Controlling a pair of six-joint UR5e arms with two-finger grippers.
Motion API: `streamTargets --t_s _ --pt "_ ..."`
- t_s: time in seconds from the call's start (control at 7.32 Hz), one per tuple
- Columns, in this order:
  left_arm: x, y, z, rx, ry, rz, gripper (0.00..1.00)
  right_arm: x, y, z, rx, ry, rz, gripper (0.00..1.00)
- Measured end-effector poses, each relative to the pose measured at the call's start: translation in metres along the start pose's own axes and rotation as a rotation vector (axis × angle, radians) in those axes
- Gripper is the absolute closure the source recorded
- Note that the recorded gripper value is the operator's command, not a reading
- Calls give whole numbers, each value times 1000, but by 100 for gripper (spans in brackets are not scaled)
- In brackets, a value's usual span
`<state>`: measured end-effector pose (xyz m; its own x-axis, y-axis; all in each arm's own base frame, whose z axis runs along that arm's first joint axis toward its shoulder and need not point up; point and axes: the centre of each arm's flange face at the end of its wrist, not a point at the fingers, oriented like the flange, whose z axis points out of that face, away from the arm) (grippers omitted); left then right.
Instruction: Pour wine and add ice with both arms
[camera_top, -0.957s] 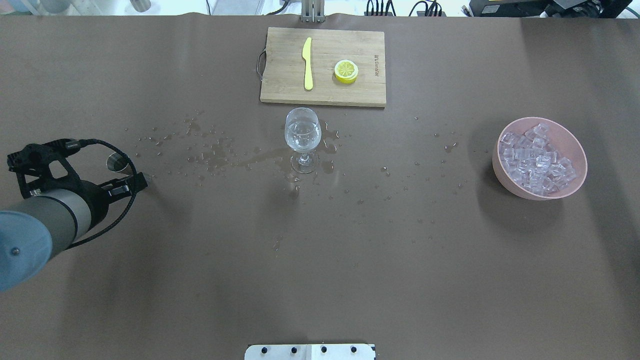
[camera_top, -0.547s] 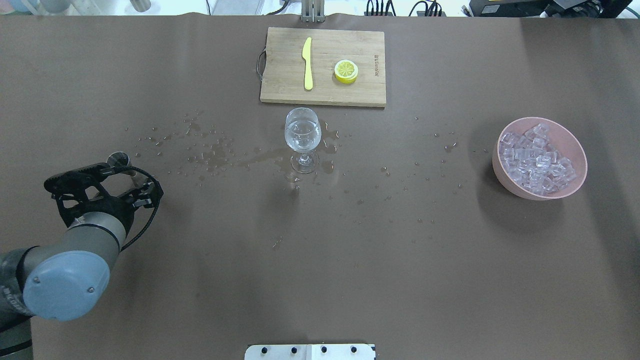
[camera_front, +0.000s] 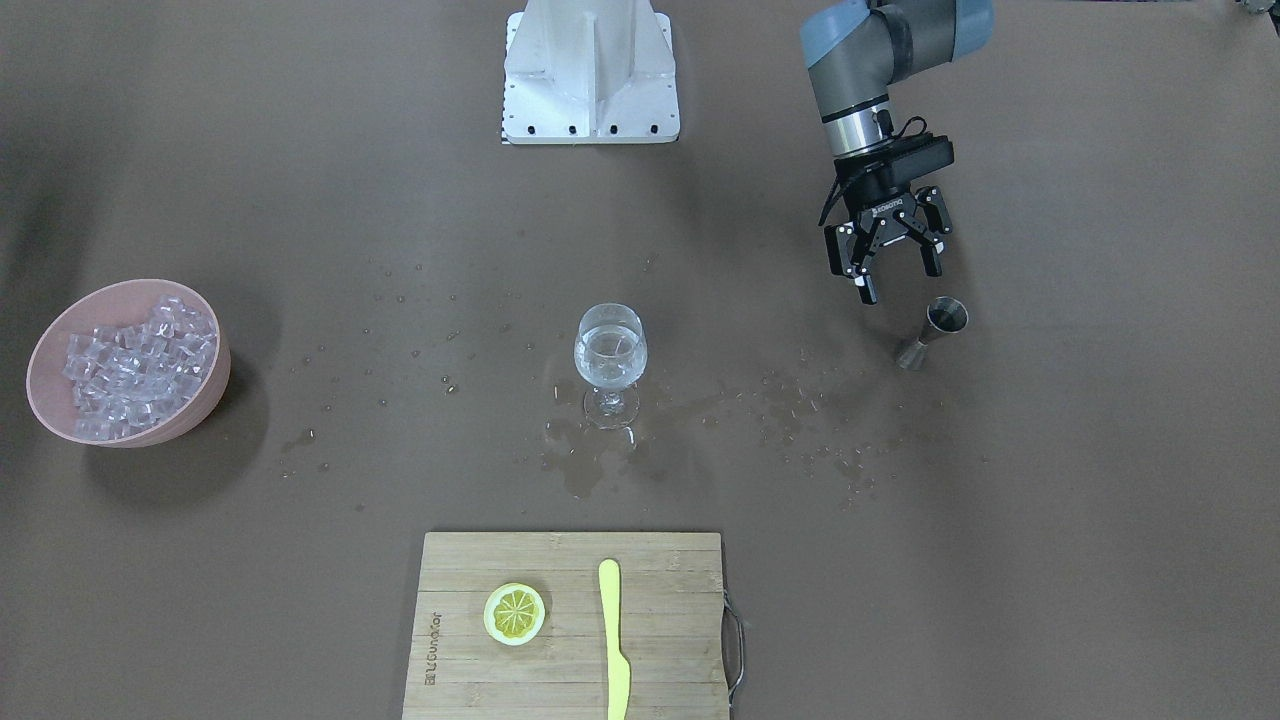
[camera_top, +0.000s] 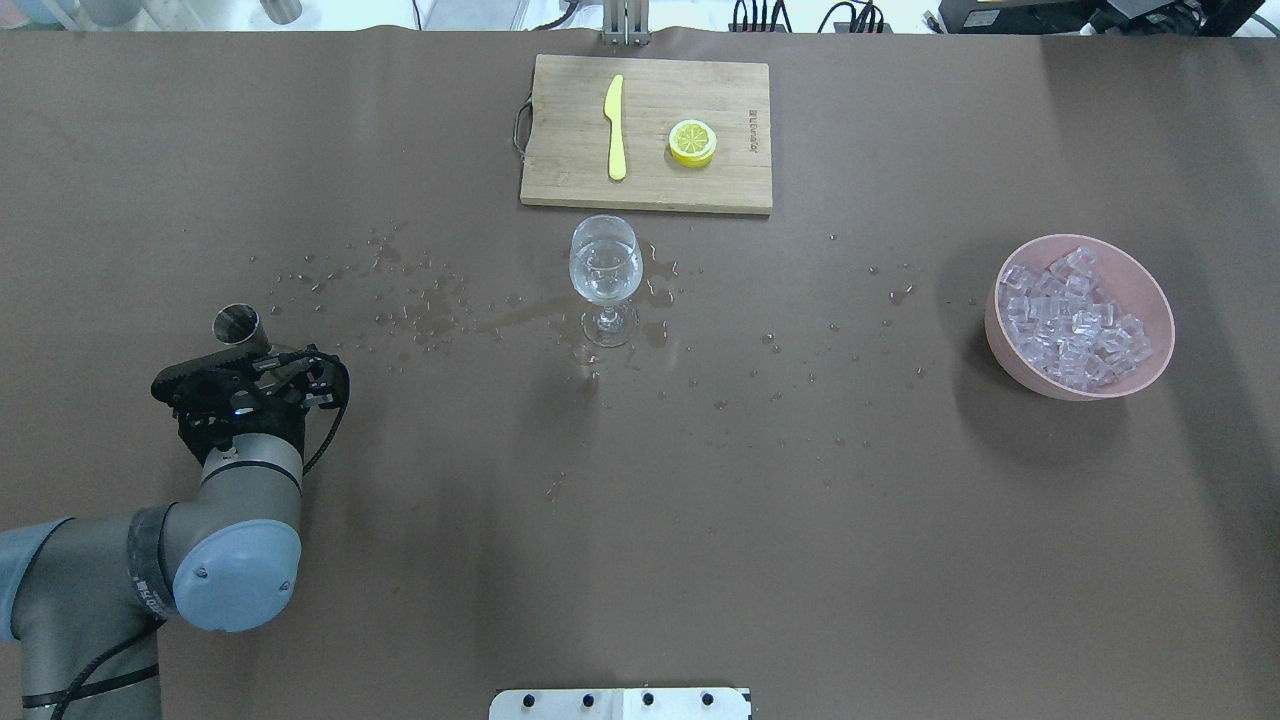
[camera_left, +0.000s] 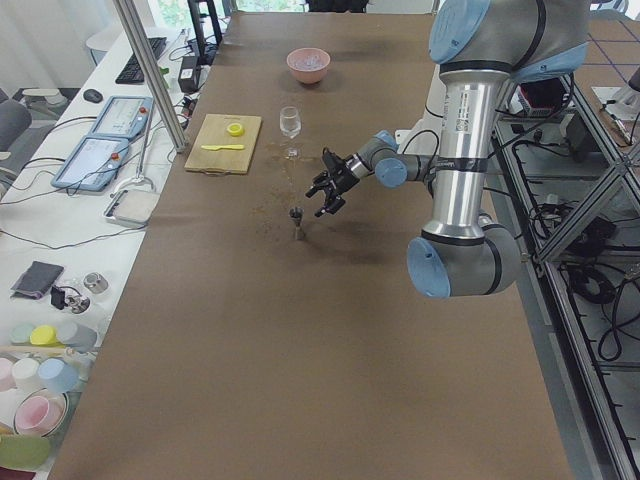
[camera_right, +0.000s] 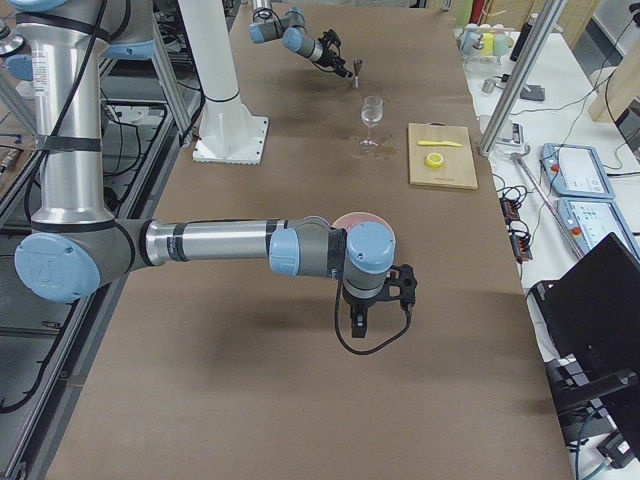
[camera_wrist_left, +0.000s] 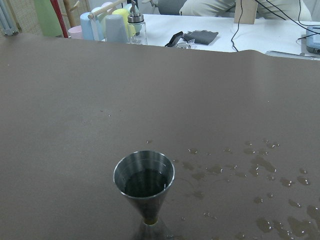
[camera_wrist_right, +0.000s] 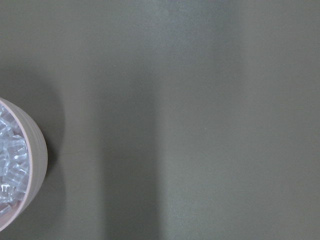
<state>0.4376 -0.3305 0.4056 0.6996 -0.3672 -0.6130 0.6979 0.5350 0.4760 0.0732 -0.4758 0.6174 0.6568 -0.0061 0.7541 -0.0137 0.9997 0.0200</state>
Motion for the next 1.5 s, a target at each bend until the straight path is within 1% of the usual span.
streamTargets --t_s 0.41,0.68,0.96,1.23,1.5 --pt "-8 19 25 76 -28 12 2 -2 -1 1 -2 -2 -2 0" --pt "-7 35 42 109 -46 5 2 -2 -2 1 -3 -1 -4 0" --pt "-1 47 54 125 -59 8 2 -3 -3 1 -3 -1 -5 0" --pt "0 47 57 144 -59 11 2 -4 -4 1 -1 -1 -7 0" --pt "-5 41 62 178 -60 14 2 -5 -5 1 -1 -2 -8 0"
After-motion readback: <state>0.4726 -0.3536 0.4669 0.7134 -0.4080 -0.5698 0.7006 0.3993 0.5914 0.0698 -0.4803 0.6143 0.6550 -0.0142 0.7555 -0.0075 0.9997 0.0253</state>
